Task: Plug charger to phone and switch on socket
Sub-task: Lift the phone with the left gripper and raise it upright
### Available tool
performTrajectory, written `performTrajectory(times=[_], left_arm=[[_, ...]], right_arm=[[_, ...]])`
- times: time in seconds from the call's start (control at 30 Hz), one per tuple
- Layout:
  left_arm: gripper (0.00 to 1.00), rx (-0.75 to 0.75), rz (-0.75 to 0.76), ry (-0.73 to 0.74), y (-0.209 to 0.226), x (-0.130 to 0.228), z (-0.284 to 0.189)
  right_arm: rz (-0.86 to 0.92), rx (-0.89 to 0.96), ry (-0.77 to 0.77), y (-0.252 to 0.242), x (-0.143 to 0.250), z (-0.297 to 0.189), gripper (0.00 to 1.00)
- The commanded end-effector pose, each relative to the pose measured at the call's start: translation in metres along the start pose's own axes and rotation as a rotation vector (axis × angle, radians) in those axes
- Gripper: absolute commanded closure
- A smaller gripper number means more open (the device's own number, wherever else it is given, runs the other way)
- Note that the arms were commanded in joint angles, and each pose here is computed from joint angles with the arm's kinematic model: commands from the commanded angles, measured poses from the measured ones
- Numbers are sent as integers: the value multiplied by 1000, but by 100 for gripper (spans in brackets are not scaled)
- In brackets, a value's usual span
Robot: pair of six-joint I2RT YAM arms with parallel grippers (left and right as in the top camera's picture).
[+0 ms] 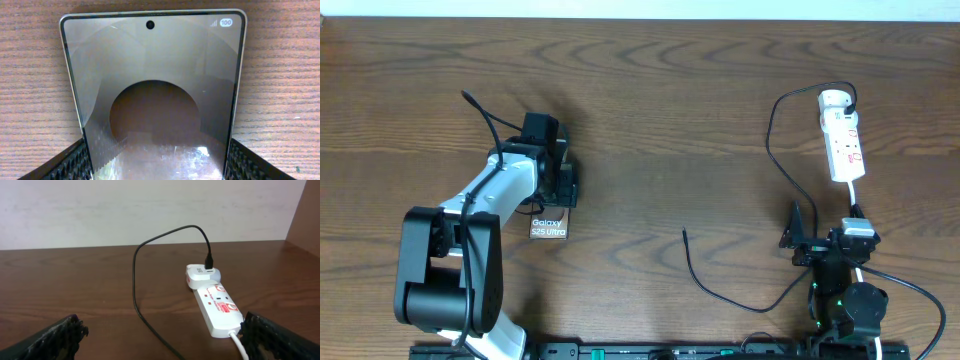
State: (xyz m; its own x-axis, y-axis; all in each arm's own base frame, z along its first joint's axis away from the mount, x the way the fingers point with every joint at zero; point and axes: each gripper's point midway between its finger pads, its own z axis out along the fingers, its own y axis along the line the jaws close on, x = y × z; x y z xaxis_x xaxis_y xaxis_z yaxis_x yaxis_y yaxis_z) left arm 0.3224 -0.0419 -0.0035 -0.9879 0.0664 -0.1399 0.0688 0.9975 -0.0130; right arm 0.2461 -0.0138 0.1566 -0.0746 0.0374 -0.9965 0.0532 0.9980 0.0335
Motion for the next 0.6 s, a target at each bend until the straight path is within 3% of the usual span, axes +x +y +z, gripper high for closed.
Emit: performTrajectory(times=[0.0,0.33,0.57], left_arm=[[93,13,5,47,-1,15,10],[93,37,5,1,-6,6,-3],[93,55,-57,-202,-8,-25,-76]], right_arm=[[-15,5,2,-1,1,0,1],[-15,5,4,-1,1,0,1],[-15,5,4,-1,1,0,1]])
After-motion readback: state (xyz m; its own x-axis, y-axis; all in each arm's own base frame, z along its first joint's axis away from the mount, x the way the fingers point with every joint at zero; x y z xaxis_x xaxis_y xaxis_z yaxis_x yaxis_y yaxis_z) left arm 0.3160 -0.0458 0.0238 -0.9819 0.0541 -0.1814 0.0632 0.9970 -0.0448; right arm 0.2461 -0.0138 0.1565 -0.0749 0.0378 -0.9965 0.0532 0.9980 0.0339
